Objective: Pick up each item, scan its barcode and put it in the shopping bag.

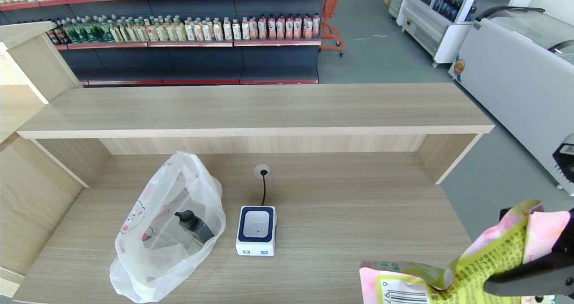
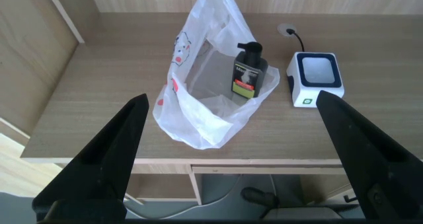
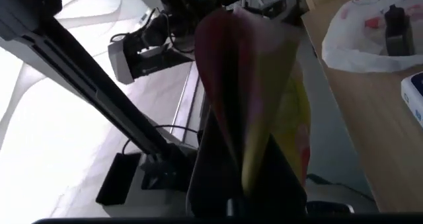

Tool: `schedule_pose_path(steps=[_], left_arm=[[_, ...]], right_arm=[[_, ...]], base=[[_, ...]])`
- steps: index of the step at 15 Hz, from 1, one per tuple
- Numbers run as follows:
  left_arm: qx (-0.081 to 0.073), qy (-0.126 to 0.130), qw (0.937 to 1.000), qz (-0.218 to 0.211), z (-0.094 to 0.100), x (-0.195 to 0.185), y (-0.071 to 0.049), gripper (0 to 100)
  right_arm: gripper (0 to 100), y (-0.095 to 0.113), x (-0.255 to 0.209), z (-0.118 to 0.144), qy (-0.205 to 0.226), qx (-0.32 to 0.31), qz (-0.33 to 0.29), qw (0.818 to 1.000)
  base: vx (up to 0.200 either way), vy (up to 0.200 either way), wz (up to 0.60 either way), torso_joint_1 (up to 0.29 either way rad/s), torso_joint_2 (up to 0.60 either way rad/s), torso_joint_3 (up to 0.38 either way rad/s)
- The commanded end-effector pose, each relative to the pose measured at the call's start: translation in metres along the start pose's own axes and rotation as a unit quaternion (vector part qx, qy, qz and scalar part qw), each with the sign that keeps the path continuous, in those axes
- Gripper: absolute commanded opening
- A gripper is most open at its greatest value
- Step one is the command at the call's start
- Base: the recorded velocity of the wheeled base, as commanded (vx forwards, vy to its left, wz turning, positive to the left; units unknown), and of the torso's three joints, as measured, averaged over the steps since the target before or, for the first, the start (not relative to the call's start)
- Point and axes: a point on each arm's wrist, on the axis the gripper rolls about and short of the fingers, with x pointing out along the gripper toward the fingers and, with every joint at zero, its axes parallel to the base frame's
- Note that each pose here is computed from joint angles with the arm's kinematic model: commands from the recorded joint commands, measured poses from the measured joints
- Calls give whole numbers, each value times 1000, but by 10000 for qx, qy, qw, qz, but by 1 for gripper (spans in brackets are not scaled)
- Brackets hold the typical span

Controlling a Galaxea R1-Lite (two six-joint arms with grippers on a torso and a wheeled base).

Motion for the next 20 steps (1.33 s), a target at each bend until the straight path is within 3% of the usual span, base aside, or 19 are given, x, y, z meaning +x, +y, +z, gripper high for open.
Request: schedule_pose_path(steps=[1,20], left_arm=[[-1,-3,10000,1,0,0,0,100],[-1,-3,10000,1,0,0,0,100]], right_arm=[[0,-1,-2,-10,17,191,-80,9998],[0,11,-4,-9,16,115,-133,9998]], base=[[0,0,0,0,0,0],[0,0,0,0,0,0]])
